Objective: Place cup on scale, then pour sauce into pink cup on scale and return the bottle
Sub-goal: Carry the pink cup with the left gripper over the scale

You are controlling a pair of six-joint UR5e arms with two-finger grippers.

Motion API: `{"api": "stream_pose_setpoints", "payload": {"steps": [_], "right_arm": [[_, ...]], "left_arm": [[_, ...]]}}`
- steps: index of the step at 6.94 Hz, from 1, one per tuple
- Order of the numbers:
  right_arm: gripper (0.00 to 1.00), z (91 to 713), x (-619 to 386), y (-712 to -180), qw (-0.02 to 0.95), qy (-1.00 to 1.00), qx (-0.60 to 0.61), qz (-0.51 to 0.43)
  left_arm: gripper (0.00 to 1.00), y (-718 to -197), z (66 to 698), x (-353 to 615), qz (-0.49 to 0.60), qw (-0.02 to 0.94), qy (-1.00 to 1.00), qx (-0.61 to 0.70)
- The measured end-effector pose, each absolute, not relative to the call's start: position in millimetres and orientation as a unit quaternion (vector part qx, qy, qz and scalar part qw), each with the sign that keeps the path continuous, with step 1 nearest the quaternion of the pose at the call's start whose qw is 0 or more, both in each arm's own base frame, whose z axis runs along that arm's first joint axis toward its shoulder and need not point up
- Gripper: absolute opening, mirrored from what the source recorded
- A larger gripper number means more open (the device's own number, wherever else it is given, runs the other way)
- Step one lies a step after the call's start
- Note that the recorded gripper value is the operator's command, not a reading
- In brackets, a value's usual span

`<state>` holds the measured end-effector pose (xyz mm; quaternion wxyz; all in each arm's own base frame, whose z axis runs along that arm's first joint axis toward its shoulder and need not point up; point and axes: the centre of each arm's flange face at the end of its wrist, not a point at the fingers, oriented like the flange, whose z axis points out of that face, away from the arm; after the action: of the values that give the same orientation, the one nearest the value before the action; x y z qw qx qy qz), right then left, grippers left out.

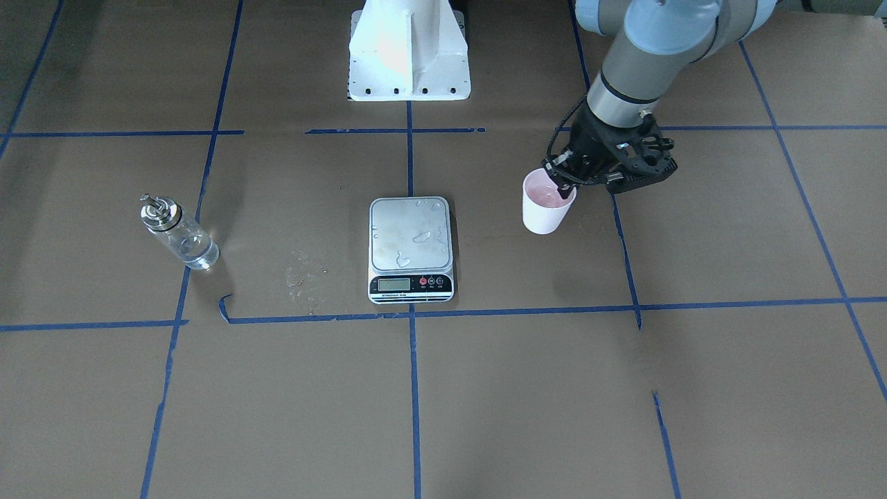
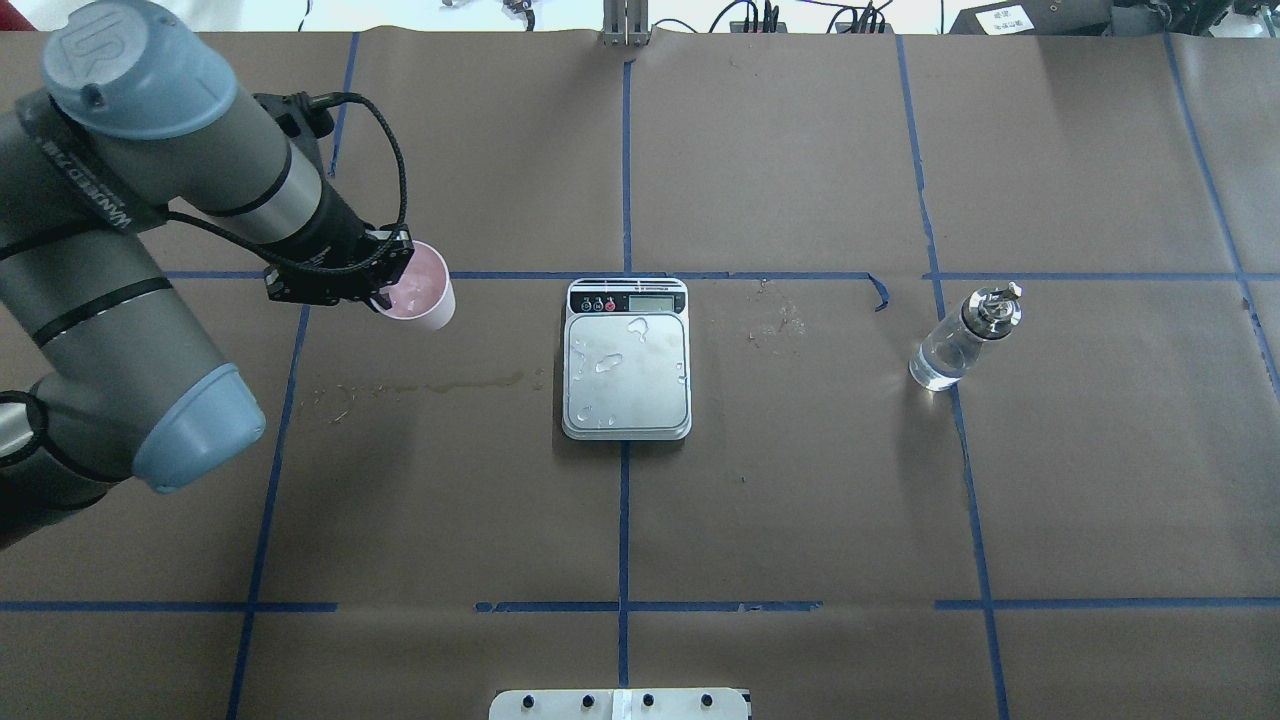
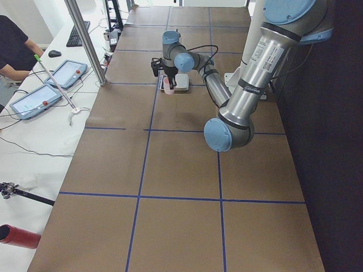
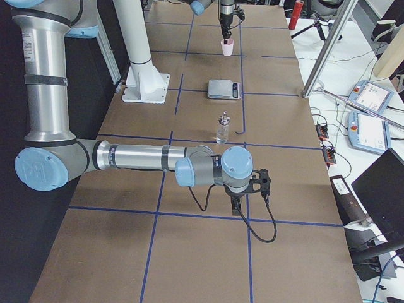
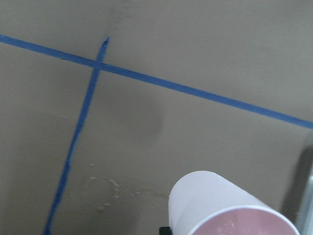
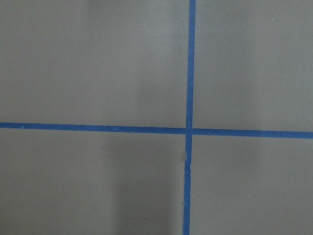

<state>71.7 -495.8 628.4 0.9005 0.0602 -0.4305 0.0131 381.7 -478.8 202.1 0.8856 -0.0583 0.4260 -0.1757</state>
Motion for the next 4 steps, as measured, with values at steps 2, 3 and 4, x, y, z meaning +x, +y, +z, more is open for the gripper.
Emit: {"api": "stream_pose_setpoints", "payload": {"steps": [2, 3, 4], "right_arm": [[1.0, 627, 71, -495, 0.9, -0.432, 0.061, 0.013], [1.0, 627, 72, -496, 0.9, -0.432, 0.061, 0.013], [1.0, 626, 72, -496, 0.9, -0.432, 0.062, 0.013]], "left_arm": [[0.0, -473, 142, 472, -0.206, 0.876, 0.423, -0.106], [0.0, -463, 130, 508, -0.21, 0.874, 0.424, -0.114], [0.0, -459, 127, 538, -0.214, 0.871, 0.427, -0.117]]}}
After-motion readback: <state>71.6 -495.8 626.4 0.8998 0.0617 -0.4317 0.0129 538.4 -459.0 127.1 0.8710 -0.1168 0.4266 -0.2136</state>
